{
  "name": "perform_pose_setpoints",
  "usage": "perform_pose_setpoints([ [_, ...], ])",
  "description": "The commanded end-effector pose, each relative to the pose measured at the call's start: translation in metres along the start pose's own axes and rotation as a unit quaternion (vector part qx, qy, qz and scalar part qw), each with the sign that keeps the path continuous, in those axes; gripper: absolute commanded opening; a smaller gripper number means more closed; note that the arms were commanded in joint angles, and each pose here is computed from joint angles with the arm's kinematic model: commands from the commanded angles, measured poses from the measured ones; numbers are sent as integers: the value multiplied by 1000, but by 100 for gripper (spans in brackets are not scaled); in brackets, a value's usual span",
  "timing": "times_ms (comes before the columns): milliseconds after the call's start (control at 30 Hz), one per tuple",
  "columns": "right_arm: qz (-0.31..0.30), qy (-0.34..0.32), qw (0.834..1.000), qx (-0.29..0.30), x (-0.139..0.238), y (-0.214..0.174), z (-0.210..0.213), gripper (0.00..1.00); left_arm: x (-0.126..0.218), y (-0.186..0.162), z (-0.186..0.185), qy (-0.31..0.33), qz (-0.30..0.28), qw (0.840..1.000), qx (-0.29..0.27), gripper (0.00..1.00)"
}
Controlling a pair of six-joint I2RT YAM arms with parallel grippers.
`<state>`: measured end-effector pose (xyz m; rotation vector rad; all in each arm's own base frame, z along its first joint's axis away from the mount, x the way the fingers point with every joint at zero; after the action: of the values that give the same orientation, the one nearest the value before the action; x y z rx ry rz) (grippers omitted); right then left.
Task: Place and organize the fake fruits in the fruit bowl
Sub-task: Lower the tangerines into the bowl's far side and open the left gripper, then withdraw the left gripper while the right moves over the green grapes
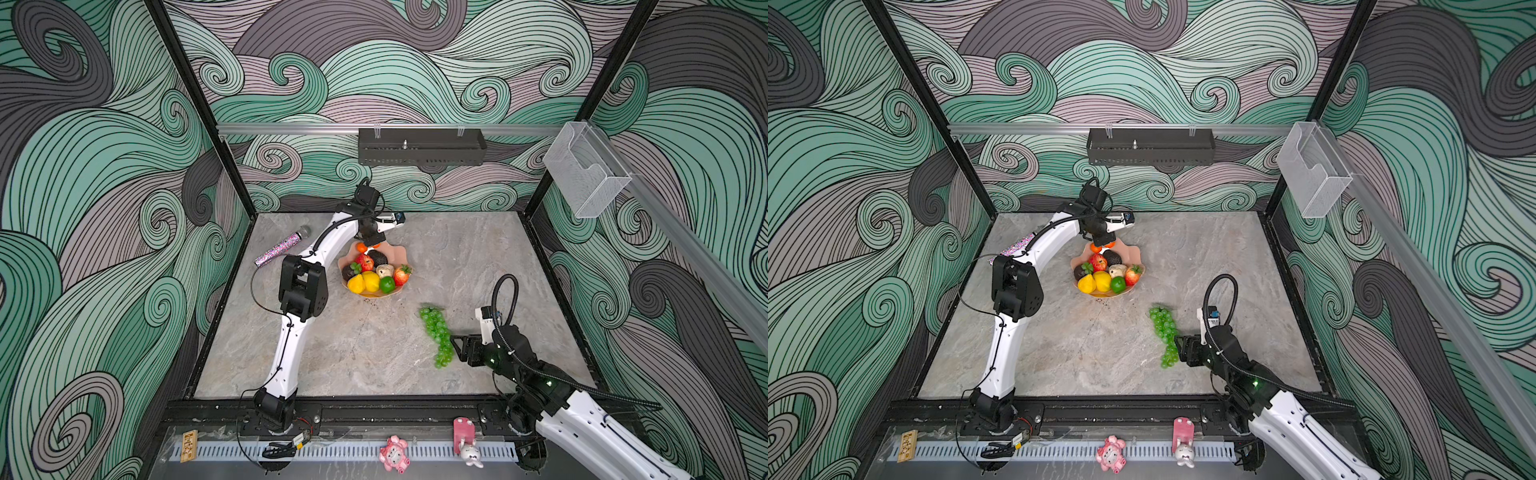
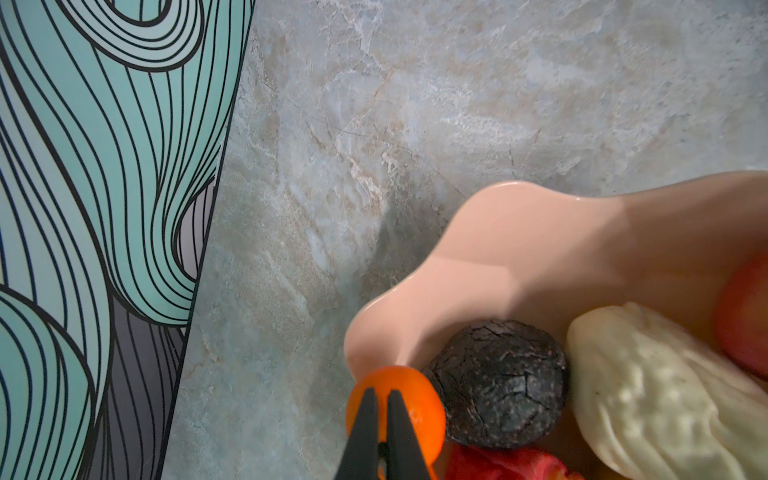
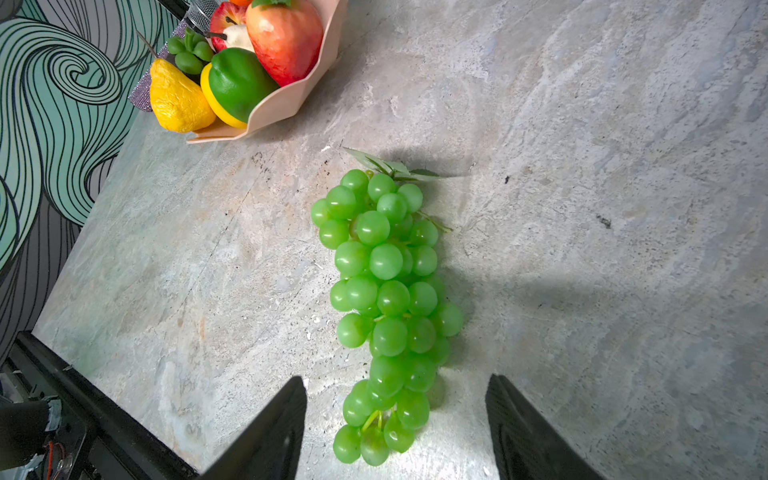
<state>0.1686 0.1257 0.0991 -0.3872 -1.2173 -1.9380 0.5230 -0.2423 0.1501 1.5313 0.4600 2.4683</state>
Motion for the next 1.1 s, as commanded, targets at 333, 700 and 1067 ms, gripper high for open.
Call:
perform_pose_setpoints([
  [333,2,7,1000,-11,-3,-1,2,72,-5,4,0,5,2,1000,5,19],
  [700,-4,-2,1000,5,5,9,6,79,47,28,25,61,-42,993,94,38],
  [1067,22,-18,999,44,3,37,24,76,168,26,21,158,-143,899,382,51],
])
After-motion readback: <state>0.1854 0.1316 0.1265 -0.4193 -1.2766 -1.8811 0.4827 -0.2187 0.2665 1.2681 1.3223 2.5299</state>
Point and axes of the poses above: each gripper's point midway between its finger pads, its own x axis back along the fingers, its own z axis along the line the jaws close on, y = z × x, the point moved 2 cm from there along x, back along the fingers, and after that the axes turned 7 degrees about -x, right-handed, at the moved point
